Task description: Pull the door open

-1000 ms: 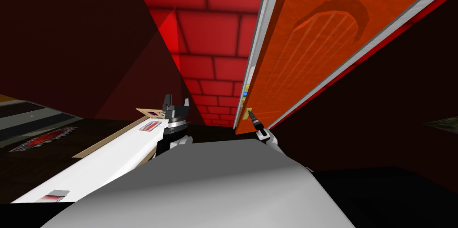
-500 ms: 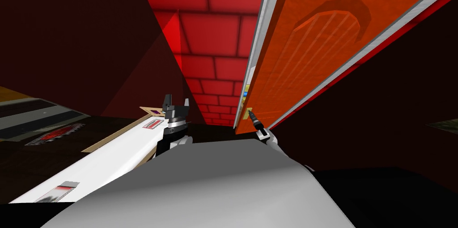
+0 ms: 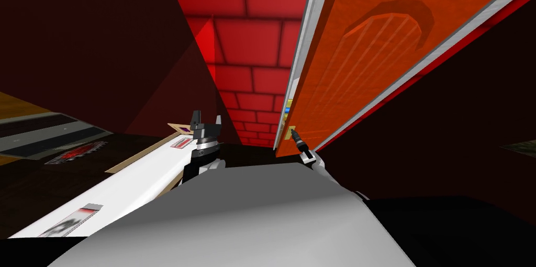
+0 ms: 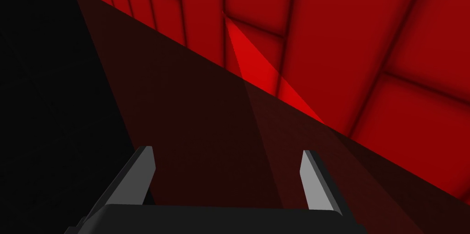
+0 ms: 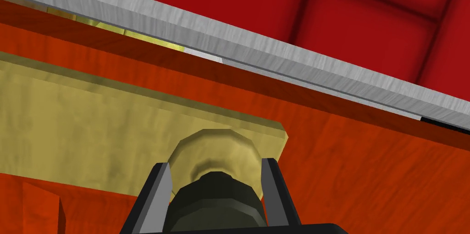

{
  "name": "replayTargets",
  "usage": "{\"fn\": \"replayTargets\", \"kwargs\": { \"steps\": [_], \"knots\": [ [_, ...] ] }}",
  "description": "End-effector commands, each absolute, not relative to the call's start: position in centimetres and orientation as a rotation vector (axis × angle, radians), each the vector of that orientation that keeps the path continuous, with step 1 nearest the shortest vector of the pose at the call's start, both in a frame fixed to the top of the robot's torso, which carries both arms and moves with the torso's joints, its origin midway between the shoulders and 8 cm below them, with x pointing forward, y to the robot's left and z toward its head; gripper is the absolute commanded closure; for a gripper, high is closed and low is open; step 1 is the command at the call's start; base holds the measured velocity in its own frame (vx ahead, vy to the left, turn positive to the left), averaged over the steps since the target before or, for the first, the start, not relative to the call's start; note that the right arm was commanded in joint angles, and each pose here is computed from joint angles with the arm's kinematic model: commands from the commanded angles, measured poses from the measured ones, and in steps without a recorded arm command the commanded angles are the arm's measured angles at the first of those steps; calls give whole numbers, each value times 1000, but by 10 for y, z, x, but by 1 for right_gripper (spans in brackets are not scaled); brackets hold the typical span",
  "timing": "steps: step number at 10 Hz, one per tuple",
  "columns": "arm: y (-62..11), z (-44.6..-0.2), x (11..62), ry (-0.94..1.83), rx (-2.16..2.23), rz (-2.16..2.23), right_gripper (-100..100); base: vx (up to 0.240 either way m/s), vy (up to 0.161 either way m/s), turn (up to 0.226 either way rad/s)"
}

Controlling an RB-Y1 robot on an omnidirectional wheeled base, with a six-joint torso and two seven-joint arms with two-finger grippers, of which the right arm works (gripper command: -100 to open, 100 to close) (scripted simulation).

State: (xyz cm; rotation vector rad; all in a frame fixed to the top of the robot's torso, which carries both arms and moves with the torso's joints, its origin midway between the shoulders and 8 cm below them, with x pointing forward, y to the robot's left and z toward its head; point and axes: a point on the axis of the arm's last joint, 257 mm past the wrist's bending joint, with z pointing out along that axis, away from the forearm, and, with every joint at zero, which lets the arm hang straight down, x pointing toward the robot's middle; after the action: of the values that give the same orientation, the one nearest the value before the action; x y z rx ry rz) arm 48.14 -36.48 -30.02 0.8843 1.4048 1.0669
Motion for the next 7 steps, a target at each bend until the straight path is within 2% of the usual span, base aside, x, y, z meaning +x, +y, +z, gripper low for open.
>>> {"fn": "replayTargets", "kwargs": {
  "steps": [1,7],
  "knots": [
    [-363,-300,482,1394,910,1100,100,-28,-5,17],
    [-367,-300,485,1329,1057,1242,100,-36,-12,33]
  ]
}}
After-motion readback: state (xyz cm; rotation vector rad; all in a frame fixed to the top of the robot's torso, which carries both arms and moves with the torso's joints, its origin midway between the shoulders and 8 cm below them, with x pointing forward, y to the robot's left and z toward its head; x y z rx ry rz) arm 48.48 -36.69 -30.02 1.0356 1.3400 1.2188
